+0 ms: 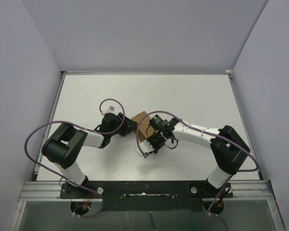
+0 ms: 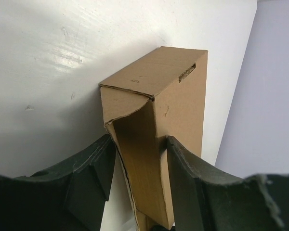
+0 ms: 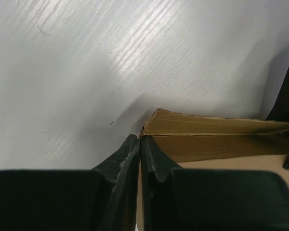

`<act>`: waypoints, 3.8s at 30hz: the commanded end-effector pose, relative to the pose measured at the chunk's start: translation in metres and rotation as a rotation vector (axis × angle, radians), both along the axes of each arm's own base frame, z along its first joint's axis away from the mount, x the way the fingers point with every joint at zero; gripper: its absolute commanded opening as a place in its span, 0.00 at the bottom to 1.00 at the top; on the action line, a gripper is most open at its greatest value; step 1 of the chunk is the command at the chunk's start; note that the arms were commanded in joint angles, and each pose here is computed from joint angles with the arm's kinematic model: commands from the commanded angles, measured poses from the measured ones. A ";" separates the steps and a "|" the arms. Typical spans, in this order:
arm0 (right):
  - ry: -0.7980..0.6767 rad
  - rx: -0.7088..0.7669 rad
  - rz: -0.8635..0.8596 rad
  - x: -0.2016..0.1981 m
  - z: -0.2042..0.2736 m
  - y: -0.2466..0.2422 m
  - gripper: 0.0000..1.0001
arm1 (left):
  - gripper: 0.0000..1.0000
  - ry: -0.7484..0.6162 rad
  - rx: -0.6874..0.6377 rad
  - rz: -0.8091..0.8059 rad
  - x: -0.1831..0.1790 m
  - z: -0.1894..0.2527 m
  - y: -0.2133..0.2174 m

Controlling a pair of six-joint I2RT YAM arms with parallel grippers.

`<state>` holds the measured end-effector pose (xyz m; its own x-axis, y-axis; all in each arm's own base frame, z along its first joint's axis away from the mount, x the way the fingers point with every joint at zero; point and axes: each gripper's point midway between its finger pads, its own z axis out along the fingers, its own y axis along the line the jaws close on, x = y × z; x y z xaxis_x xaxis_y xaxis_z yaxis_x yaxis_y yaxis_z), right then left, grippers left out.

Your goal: Fold the paper box

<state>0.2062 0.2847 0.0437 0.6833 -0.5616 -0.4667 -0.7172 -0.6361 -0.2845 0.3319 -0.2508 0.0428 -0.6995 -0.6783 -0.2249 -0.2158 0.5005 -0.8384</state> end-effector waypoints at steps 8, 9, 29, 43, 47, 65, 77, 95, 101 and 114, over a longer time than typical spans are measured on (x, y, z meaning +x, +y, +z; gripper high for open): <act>-0.021 -0.032 -0.043 0.016 0.007 0.020 0.05 | 0.43 0.046 0.038 -0.033 -0.004 -0.014 -0.001; -0.019 -0.035 -0.039 0.015 0.007 0.019 0.05 | 0.43 0.042 0.037 -0.039 -0.005 -0.013 -0.002; -0.024 -0.106 0.049 0.013 0.004 0.043 0.06 | 0.43 0.058 0.045 -0.055 -0.006 -0.017 -0.004; -0.085 -0.090 0.095 0.022 0.015 0.055 0.06 | 0.43 0.066 0.037 -0.062 -0.006 -0.019 -0.005; -0.078 -0.080 0.095 0.023 0.018 0.053 0.06 | 0.43 0.059 0.034 -0.063 -0.006 -0.017 -0.005; 0.017 -0.046 0.114 0.004 0.030 0.004 0.07 | 0.47 0.016 0.046 -0.082 -0.010 0.004 -0.001; 0.058 -0.078 0.119 -0.003 0.019 -0.006 0.07 | 0.63 -0.005 0.054 -0.103 -0.019 0.016 0.005; 0.077 -0.076 0.130 -0.007 0.019 -0.007 0.07 | 0.77 -0.130 0.031 -0.087 0.016 0.043 0.027; 0.081 -0.078 0.137 -0.009 0.017 -0.005 0.06 | 0.78 -0.138 0.023 -0.145 0.030 0.034 0.015; 0.063 -0.071 0.165 -0.007 0.021 0.005 0.06 | 0.58 -0.020 0.104 -0.158 0.018 -0.010 0.023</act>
<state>0.2006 0.2761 0.0508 0.7179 -0.5255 -0.4565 -0.6456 -0.7479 -0.1543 0.3455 -0.2278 0.0387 -0.7824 -0.5568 -0.2788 -0.1371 0.5908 -0.7951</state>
